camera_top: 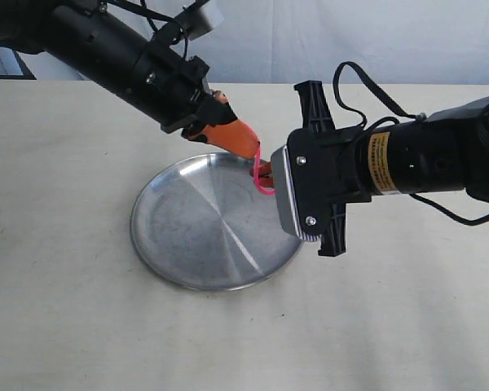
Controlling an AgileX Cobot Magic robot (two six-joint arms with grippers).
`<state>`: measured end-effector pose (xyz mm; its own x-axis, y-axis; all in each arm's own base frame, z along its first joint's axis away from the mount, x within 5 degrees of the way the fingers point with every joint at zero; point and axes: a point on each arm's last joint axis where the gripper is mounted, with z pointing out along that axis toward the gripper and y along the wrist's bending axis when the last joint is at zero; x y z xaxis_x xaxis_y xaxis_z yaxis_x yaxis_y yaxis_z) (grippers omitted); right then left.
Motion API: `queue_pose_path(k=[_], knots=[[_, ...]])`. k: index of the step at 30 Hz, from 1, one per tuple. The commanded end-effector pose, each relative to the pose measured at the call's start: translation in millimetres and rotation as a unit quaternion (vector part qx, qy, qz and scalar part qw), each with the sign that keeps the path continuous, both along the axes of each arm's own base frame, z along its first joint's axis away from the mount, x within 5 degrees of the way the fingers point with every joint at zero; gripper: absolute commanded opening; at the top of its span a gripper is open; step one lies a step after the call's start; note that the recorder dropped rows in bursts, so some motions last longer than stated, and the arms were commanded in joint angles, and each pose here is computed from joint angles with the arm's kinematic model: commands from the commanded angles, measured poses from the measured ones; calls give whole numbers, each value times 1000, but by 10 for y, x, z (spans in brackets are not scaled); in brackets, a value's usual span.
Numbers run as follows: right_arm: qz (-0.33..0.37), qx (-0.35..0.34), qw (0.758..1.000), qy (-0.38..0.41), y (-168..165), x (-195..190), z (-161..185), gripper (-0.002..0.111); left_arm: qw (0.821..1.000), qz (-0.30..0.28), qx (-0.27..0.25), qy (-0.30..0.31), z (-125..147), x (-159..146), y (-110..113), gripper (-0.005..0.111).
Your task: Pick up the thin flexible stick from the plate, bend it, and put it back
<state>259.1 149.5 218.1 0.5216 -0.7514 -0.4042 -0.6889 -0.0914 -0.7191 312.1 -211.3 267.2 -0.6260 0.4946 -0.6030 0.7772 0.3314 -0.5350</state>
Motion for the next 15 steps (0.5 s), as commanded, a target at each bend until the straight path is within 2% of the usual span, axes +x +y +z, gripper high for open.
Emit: queue_pose_path(k=[1,15], knots=[[80,3,997,-2,107,-126,-23,-1,995,81,-52,-22,106,163,-65,0],[93,-10,995,-21,105,-123,-24,-1,988,122,-87,-17,163,224,-87,0]])
